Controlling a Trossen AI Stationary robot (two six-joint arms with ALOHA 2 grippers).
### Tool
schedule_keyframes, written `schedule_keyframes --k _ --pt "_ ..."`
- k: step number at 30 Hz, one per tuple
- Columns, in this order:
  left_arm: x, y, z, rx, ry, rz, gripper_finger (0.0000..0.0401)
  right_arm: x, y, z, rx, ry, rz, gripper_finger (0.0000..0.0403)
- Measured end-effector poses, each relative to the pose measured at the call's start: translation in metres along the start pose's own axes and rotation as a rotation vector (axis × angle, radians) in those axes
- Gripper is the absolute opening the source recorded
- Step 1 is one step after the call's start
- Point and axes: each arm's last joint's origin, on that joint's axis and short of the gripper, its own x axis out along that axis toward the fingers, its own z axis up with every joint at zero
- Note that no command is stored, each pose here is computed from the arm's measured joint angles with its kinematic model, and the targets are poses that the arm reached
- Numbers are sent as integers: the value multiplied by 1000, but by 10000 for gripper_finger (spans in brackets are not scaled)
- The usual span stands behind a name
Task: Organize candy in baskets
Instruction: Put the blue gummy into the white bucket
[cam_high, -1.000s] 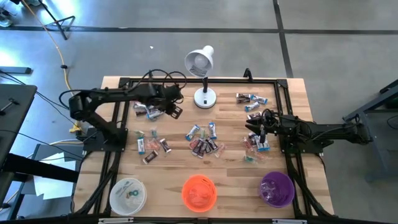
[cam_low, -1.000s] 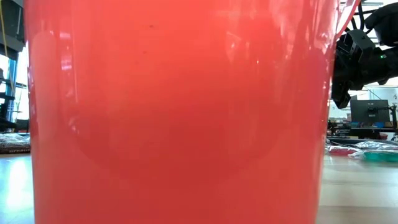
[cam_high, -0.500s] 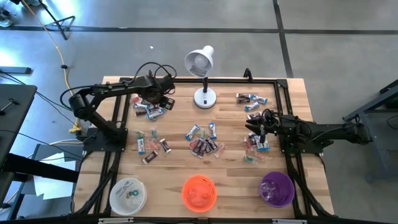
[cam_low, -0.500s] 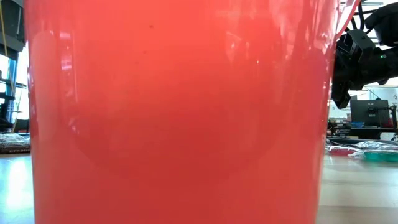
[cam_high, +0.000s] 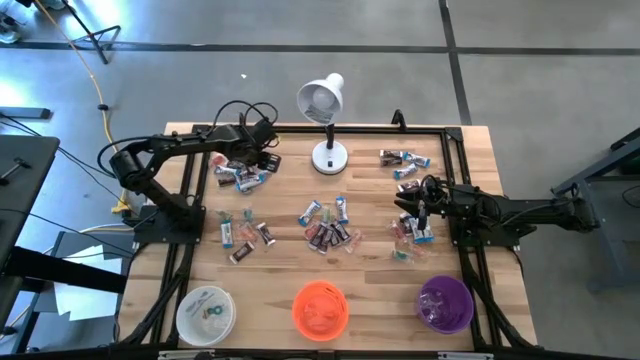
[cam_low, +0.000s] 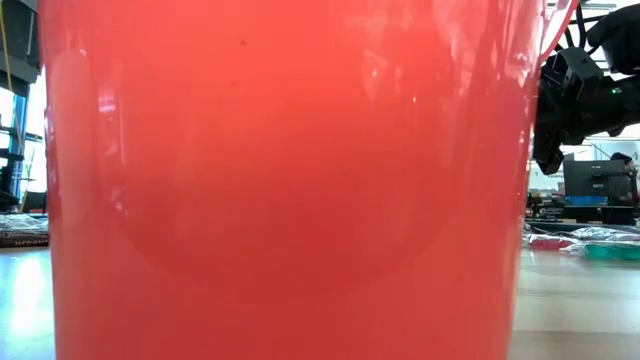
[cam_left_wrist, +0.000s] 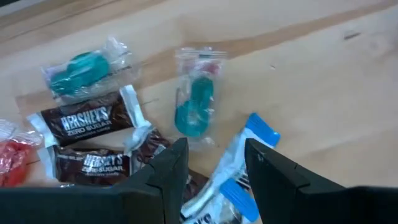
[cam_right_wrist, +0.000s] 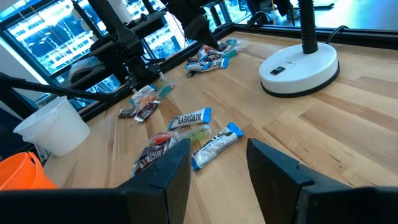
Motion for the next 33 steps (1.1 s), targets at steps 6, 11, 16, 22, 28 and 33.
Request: schedule_keyframes --k 6,11,16,22,28,33 --pt "5 5 2 -33 -25 3 150 0 0 0 0 0 0 152" --pt "5 5 3 -37 -24 -7 181 0 0 0 0 0 0 152" --pt "5 5 3 -37 -21 -12 204 0 0 0 0 0 0 152" --pt "21 5 3 -44 53 -24 206 0 0 0 0 0 0 152" --pt "37 0 3 -35 80 -48 206 0 0 0 0 0 0 152" --pt "39 5 6 -41 79 -38 206 0 0 0 0 0 -1 152"
